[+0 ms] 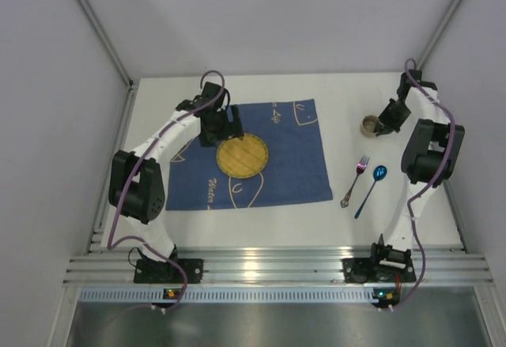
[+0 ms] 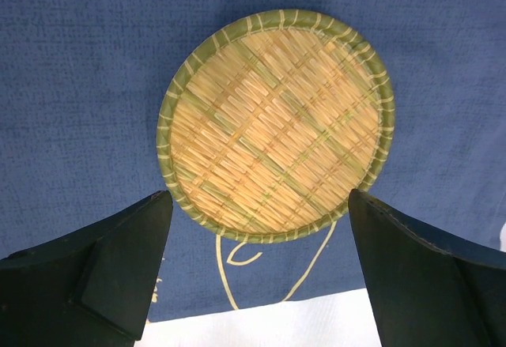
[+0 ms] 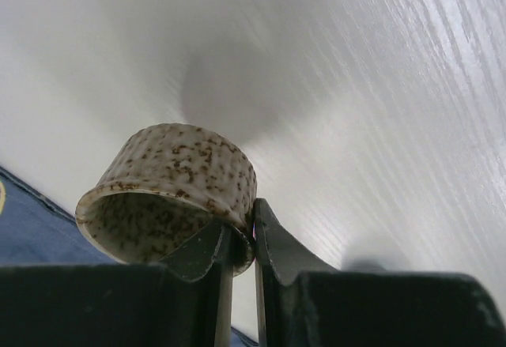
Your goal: Set the dinner table for one person
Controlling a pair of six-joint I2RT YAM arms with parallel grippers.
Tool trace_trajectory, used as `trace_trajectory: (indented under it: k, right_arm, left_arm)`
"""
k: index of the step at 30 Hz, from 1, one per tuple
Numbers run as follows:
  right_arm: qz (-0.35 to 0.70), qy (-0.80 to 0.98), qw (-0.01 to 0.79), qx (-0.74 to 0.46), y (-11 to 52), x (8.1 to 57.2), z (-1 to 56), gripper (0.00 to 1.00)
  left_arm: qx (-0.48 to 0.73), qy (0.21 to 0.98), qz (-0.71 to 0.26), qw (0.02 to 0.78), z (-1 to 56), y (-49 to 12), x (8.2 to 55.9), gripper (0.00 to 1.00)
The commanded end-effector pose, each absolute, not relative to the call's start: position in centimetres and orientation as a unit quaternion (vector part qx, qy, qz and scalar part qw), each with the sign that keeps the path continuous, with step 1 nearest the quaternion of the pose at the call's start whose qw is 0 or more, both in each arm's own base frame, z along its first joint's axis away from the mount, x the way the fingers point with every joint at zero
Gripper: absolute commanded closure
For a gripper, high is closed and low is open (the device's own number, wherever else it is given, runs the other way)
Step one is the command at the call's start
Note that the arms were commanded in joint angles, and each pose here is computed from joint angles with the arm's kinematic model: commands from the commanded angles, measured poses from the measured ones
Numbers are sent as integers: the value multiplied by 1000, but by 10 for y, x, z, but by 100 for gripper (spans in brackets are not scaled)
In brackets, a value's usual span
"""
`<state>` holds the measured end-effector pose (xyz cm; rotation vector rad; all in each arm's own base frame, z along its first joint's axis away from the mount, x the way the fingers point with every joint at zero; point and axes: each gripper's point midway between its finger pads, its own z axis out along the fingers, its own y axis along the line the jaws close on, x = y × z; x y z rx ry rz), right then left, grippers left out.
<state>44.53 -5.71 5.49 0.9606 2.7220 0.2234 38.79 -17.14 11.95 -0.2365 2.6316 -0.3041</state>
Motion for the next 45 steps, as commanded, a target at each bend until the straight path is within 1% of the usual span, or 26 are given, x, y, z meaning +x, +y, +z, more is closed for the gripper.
trace_trajectory:
  k: [1,2,4,5,8,11,14,15,18,23,26,27,28,31,33,34,36,37,38,39,40,41,42,43,44,45]
  right_arm:
    - [63,937,188,286,-40,462,121,100]
    - [67,934,215,276,-32,473,141,100]
    - [85,936,234,251,3,484,160,100]
    - [111,934,253,226,33,494,178,100]
    - [170,936,258,169,112,503,192,100]
    - [183,941,251,135,162,509,180,100]
    - [189,946,230,128,192,511,156,100]
    - [184,950,215,129,196,513,138,100]
    - [161,957,206,122,204,513,116,100]
    - [110,964,207,128,194,517,90,100]
    - [104,964,205,133,194,520,82,97]
    - [104,964,205,132,195,521,79,93]
    - [105,964,206,131,197,522,79,78]
    - [106,964,211,126,199,522,85,43]
    - [108,961,222,122,196,521,98,35]
    - [107,962,221,121,194,519,100,26]
    - [109,957,238,121,182,516,124,26]
    - [91,960,231,127,170,507,119,25]
    - [87,954,253,136,152,504,146,25]
    - [82,951,262,139,141,500,154,25]
    - [64,959,238,143,127,481,138,25]
    - [49,957,243,154,105,474,143,25]
    - [53,946,276,161,91,464,173,24]
    - [35,954,246,167,77,438,151,23]
    - [33,944,272,186,56,424,175,23]
    - [29,943,267,196,46,411,172,23]
  left_arm:
    - [-112,950,-128,261,149,-175,395,2]
    - [-112,950,-132,261,151,-176,394,2]
    - [-105,948,-132,270,155,-174,392,2]
    - [-101,949,-129,269,150,-172,390,2]
    - [-88,952,-111,270,147,-165,385,2]
    - [-81,950,-108,281,153,-160,382,2]
    - [-71,945,-110,299,164,-157,378,2]
    - [-71,943,-111,305,170,-154,376,2]
    - [-84,942,-119,303,171,-146,371,2]
    - [-95,931,-132,326,185,-136,359,2]
    - [-103,928,-138,330,189,-131,352,2]
    - [-105,926,-141,334,192,-131,350,2]
    - [-107,927,-141,332,188,-130,348,2]
    - [-108,924,-146,337,187,-131,348,2]
    - [-102,924,-147,338,186,-132,349,2]
    - [-94,924,-161,334,187,-138,349,2]
    - [-51,927,-157,337,187,-153,349,2]
    - [-37,923,-132,360,197,-156,357,2]
    - [-11,923,-128,364,199,-169,358,1]
    - [43,929,-122,347,186,-197,352,2]
    - [66,922,-131,357,199,-216,358,2]
    - [92,922,-146,347,198,-237,357,2]
    - [127,926,-154,322,179,-263,354,2]
    - [140,918,-172,329,190,-281,360,2]
    - [164,914,-208,308,188,-302,354,2]
    - [188,914,-215,289,171,-321,353,2]
